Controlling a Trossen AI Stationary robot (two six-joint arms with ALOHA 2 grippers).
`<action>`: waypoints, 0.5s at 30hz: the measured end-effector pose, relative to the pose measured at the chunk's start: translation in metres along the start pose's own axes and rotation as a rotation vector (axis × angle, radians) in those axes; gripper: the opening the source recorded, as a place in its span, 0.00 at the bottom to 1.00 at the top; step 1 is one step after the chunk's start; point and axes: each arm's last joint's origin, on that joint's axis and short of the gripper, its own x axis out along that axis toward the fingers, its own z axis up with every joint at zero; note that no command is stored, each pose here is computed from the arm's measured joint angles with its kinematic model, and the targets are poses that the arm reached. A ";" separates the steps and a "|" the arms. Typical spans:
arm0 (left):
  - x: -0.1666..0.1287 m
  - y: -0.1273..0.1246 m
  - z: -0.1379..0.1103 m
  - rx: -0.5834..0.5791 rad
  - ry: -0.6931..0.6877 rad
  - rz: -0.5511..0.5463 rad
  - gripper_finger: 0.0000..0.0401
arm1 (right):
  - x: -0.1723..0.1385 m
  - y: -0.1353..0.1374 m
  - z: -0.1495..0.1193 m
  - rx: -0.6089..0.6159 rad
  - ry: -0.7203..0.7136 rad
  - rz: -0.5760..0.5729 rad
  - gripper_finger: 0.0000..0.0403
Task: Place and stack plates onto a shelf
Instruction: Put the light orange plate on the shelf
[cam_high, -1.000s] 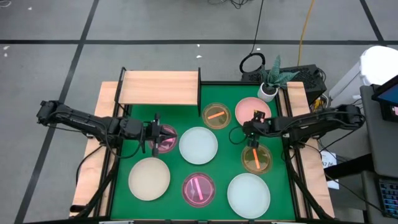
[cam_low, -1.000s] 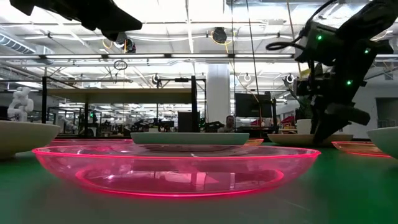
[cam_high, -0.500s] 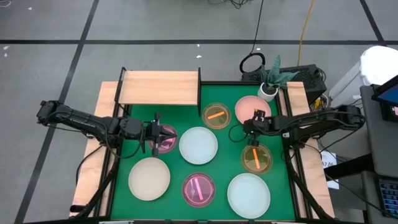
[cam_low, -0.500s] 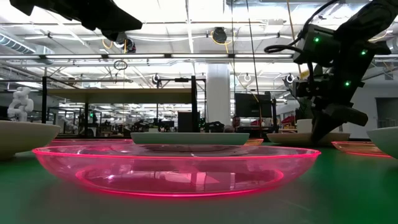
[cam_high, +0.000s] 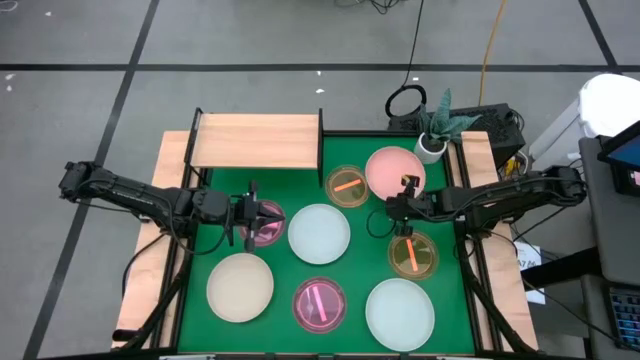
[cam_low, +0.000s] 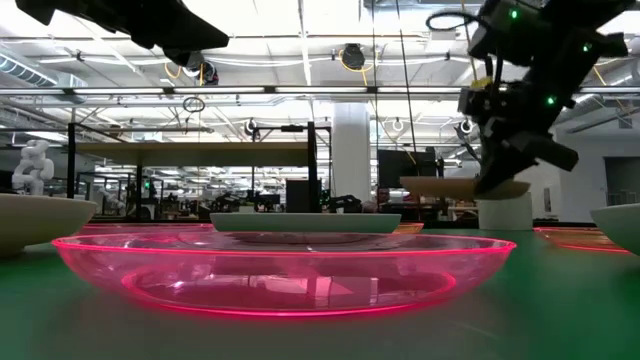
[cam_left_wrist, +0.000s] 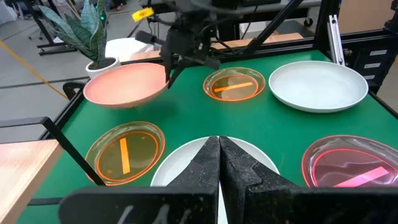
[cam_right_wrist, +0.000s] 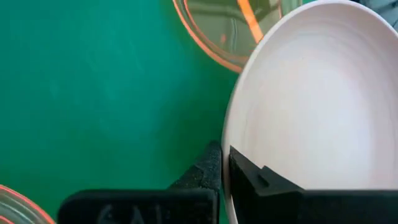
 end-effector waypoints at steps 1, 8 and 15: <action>0.000 0.000 0.000 0.000 0.000 0.000 0.00 | -0.003 0.000 0.004 -0.001 -0.013 0.003 0.00; 0.000 0.000 0.000 0.002 0.000 0.001 0.00 | -0.026 0.001 0.029 -0.065 -0.107 -0.043 0.00; 0.000 0.000 0.000 0.027 0.000 0.001 0.00 | -0.050 -0.010 0.057 -0.081 -0.207 -0.103 0.00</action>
